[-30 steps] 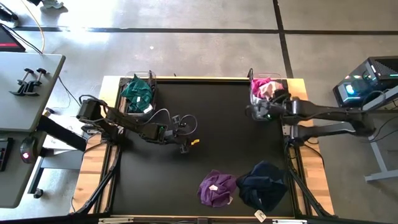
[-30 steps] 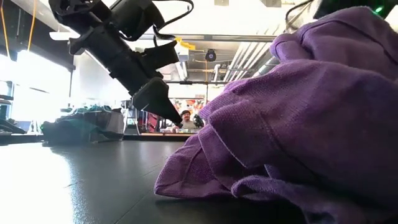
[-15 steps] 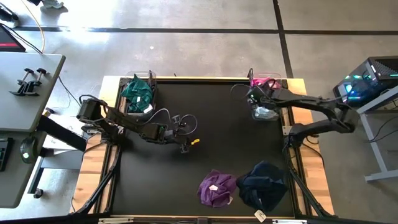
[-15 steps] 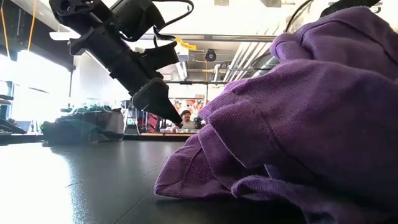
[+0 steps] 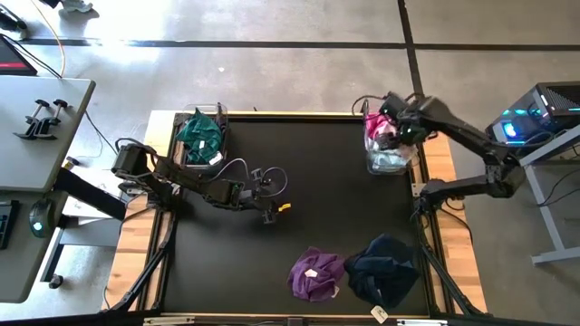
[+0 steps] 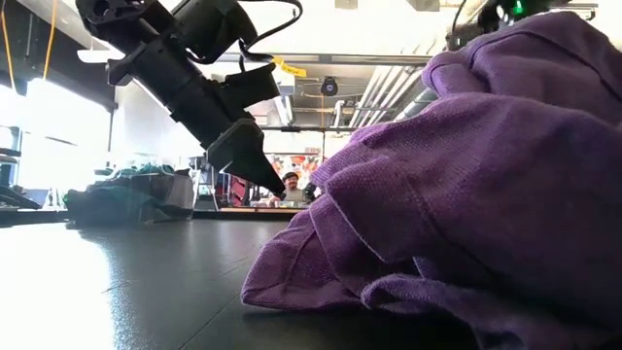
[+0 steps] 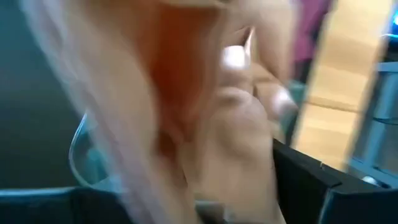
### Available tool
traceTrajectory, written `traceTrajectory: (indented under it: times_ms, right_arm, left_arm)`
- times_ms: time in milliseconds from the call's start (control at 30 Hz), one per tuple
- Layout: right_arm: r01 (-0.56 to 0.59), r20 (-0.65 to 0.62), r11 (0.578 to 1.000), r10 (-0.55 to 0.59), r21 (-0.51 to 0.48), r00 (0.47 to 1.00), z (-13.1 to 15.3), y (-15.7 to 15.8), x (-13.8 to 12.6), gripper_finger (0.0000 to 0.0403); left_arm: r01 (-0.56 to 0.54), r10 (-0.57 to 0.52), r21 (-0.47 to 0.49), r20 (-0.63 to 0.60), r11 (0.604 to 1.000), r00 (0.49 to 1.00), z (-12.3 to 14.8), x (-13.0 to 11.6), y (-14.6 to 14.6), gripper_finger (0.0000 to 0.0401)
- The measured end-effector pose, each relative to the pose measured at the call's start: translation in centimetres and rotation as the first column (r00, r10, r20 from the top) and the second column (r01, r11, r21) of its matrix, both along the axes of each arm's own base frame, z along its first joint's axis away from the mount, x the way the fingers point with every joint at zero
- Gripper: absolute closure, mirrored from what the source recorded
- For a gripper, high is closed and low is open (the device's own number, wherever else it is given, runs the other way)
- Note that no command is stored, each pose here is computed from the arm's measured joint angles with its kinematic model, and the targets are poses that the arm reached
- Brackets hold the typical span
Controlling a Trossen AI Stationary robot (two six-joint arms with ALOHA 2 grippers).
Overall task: Sort towels by color in basket
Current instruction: Put the orange microfiber cloth into the right transparent bin
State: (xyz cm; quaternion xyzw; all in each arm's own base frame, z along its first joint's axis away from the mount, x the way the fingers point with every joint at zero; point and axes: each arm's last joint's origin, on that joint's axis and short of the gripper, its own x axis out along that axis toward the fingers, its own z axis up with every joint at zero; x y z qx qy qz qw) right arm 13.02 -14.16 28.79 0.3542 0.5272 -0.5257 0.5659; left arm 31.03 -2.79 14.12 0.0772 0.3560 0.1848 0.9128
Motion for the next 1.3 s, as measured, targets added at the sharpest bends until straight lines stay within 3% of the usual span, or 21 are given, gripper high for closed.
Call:
traceTrajectory:
  times_ms: [167, 333, 533, 700, 867, 1000, 1133, 1300]
  right_arm:
    - [-0.013, -0.003, 0.996, 0.013, -0.088, 1.000, 4.6, 0.1, -0.3, 0.0191]
    - [-0.046, -0.015, 0.974, 0.044, -0.221, 0.999, 5.2, 0.3, 0.5, 0.0237]
    - [-0.094, 0.019, 0.973, 0.100, -0.212, 0.995, -1.8, 0.1, 2.4, 0.0333]
    - [-0.060, 0.131, 0.972, 0.092, -0.227, 0.987, -8.4, -0.9, 1.8, 0.0397]
    - [0.021, 0.184, 0.967, 0.027, -0.254, 0.983, -11.5, -2.1, 0.5, 0.0390]
    - [-0.001, 0.154, 0.969, 0.041, -0.248, 0.987, -11.8, -2.6, 0.1, 0.0393]
    - [-0.101, 0.157, 0.960, 0.145, -0.262, 0.977, -9.9, -2.9, 0.5, 0.0378]
    - [-0.127, 0.150, 0.958, 0.170, -0.258, 0.974, -5.3, -3.1, 0.7, 0.0315]
  left_arm:
    - [0.001, -0.001, 0.000, 0.000, 1.000, 1.000, 0.0, 0.0, 0.0, 0.0304]
    - [0.001, -0.001, 0.000, 0.000, 1.000, 1.000, 0.0, 0.0, 0.0, 0.0304]
    - [0.009, -0.009, 0.000, 0.001, 1.000, 1.000, 0.0, 0.0, -0.3, 0.0304]
    - [0.010, -0.010, 0.000, 0.001, 1.000, 1.000, 0.0, 0.0, -0.3, 0.0304]
    - [0.020, -0.020, 0.008, 0.014, 1.000, 1.000, 0.2, 0.1, -0.3, 0.0304]
    - [0.053, -0.055, 0.023, 0.064, 0.998, 0.996, 0.6, 0.5, -0.5, 0.0304]
    - [0.137, -0.134, -0.016, 0.136, 0.990, 0.982, 1.2, 1.1, -0.6, 0.0307]
    - [0.182, -0.173, -0.050, 0.147, 0.982, 0.974, 1.3, 1.2, -0.7, 0.0319]
